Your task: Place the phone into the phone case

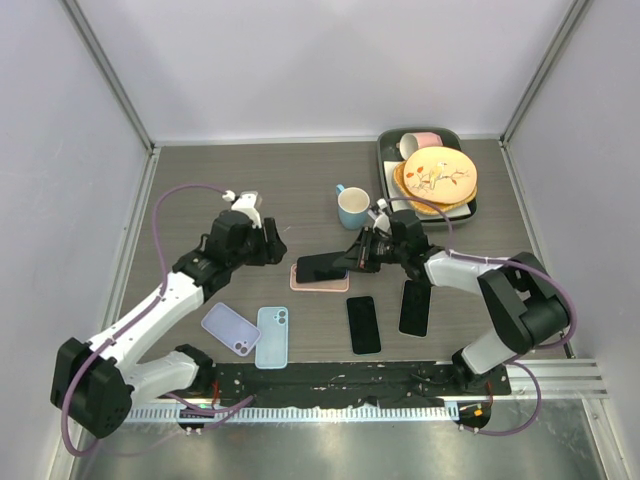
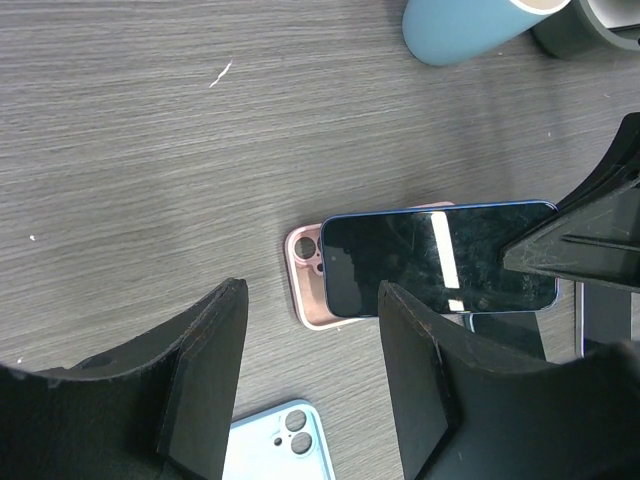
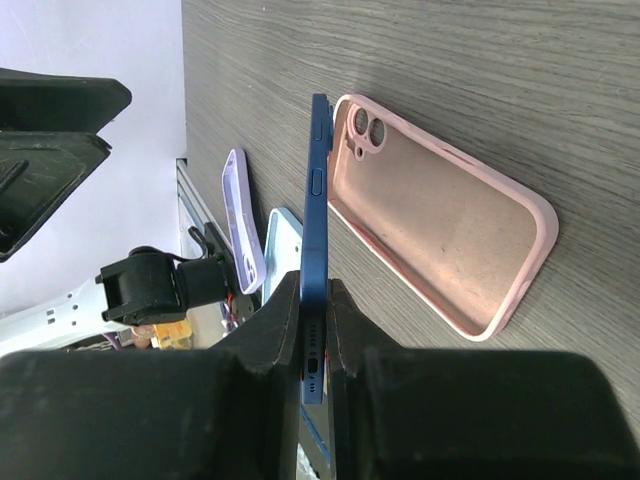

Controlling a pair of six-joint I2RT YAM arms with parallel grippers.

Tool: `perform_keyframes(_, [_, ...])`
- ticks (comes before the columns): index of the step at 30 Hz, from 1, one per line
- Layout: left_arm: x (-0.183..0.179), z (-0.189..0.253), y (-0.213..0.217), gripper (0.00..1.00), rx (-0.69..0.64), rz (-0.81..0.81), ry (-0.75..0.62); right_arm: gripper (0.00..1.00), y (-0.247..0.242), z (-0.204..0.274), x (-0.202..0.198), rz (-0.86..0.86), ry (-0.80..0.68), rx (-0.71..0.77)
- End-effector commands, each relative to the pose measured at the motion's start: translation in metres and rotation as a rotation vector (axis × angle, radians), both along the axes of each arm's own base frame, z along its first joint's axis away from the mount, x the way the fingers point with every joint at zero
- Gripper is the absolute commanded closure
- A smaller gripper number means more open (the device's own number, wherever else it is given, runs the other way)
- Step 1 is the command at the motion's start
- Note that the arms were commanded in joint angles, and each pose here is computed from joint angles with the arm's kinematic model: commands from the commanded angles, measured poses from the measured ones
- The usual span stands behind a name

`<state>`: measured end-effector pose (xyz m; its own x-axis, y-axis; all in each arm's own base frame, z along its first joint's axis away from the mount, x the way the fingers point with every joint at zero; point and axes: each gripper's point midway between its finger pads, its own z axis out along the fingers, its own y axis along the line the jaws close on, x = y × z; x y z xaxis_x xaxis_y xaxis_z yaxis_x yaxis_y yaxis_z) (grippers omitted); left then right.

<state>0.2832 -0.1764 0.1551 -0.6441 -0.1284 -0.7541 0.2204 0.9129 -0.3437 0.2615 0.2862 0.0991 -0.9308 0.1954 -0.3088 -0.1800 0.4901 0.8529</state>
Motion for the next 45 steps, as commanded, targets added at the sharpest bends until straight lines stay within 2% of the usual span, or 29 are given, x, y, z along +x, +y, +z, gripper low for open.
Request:
perform_keyframes(1, [0.006, 0.006, -0.007, 0.41, -0.032, -0.012, -0.040, 0.99, 0.009, 0.018, 0.008, 0.019, -0.066, 0.047])
perform_keyframes(13, [0.005, -0.004, -0.007, 0.41, -0.014, -0.014, -0.010, 0.99, 0.005, -0.014, 0.006, 0.001, 0.016, -0.013])
perform_keyframes(20, [0.005, -0.014, -0.006, 0.41, 0.000, -0.009, 0.017, 0.99, 0.003, -0.035, -0.001, -0.022, 0.137, -0.038])
perform_keyframes(29, [0.005, -0.023, -0.006, 0.41, 0.012, -0.009, 0.035, 0.99, -0.002, -0.071, -0.005, -0.042, 0.220, -0.100])
perform_keyframes(36, [0.005, -0.034, -0.008, 0.41, 0.023, -0.022, 0.059, 0.99, -0.008, -0.100, -0.009, -0.020, 0.228, -0.177])
perform_keyframes(45, [0.001, -0.042, -0.029, 0.43, -0.015, -0.127, 0.117, 0.99, -0.021, -0.122, -0.018, 0.029, 0.230, -0.285])
